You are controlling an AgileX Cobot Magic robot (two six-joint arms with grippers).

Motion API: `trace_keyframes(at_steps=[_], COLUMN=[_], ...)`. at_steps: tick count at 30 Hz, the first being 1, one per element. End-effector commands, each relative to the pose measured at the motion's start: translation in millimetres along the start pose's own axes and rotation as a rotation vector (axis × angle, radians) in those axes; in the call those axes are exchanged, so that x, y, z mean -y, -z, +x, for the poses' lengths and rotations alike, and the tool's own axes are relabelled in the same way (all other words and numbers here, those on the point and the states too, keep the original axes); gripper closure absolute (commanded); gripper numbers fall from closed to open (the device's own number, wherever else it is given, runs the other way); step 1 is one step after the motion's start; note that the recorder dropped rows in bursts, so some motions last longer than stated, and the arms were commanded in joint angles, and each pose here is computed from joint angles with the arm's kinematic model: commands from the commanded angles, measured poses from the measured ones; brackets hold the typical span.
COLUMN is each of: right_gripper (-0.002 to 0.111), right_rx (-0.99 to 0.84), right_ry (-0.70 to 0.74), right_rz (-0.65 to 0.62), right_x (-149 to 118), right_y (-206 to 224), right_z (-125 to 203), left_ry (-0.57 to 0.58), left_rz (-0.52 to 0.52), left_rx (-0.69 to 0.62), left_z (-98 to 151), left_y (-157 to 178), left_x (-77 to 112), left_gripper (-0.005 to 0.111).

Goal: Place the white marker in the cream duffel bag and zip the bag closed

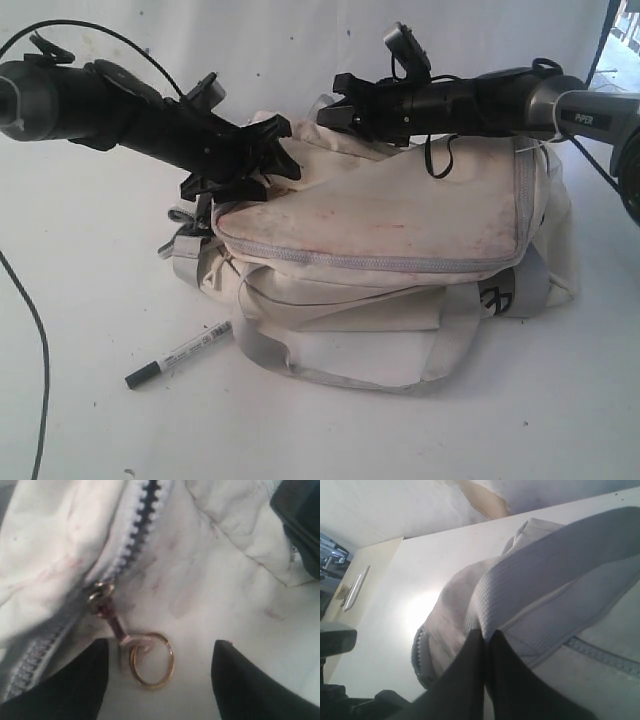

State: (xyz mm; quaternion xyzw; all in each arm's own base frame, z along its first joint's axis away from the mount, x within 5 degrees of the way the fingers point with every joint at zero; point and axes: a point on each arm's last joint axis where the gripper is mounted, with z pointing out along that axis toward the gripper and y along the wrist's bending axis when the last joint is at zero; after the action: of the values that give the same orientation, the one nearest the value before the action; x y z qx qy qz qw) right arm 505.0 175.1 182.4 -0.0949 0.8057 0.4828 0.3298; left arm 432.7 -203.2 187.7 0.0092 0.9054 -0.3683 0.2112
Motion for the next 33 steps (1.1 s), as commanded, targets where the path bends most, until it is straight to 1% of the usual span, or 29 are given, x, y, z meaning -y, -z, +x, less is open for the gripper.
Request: trace_keyframes(at_steps=[1, 4, 7, 8, 12, 14, 18, 21, 23, 25, 27, 29, 30, 33], right_gripper=[0.108, 0.108, 0.108, 0.108, 0.108, 0.108, 0.108, 0.108, 0.108, 0.108, 0.108, 0.108, 0.108, 0.108], right_rx=[0.021, 0.025, 0.019, 0.019, 0.017, 0.014, 0.013, 0.015, 0.017, 0.021, 0.022, 0.023, 0.023, 0.025], right_ry=[-0.006, 0.01, 0.011, 0.011, 0.011, 0.011, 0.011, 0.025, 0.033, 0.036, 0.036, 0.036, 0.036, 0.036], right_rz=[-0.065, -0.085, -0.096, -0.096, -0.1, -0.104, -0.105, -0.103, -0.104, -0.102, -0.1, -0.098, -0.098, -0.095], right_x=[-13, -14, -16, -16, -16, -16, -16, -16, -16, -16, -16, -16, -16, -15], right_y=[3, 3, 3, 3, 3, 3, 3, 3, 3, 3, 3, 3, 3, 3], right_z=[-6, -6, -5, -5, -5, -5, -5, -5, -5, -5, -5, -6, -6, -6], left_ry=[0.034, 0.092, 0.108, 0.108, 0.118, 0.119, 0.163, 0.172, 0.167, 0.164, 0.166, 0.126, 0.104, 0.102], left_rz=[-0.007, -0.012, -0.024, -0.028, -0.043, -0.05, -0.046, -0.041, -0.036, -0.035, -0.034, -0.055, -0.063, -0.058], left_rx=[0.068, 0.095, 0.088, 0.084, 0.069, 0.082, 0.118, 0.12, 0.11, 0.098, 0.079, 0.065, 0.06, 0.033], left_z=[-3, -5, -4, -3, 1, -1, -8, -8, -5, -4, -1, 0, 0, 2], left_y=[-4, -5, -11, -12, -21, -21, -17, -17, -19, -21, -23, -23, -23, -22], left_x=[6.3, 4.1, -1.4, -3.2, -11.5, -14.1, -19.9, -19.3, -16.0, -16.7, -18.2, -20.3, -20.4, -21.2], left_gripper=[0.043, 0.043, 0.044, 0.046, 0.061, 0.065, 0.065, 0.065, 0.068, 0.075, 0.091, 0.107, 0.107, 0.107])
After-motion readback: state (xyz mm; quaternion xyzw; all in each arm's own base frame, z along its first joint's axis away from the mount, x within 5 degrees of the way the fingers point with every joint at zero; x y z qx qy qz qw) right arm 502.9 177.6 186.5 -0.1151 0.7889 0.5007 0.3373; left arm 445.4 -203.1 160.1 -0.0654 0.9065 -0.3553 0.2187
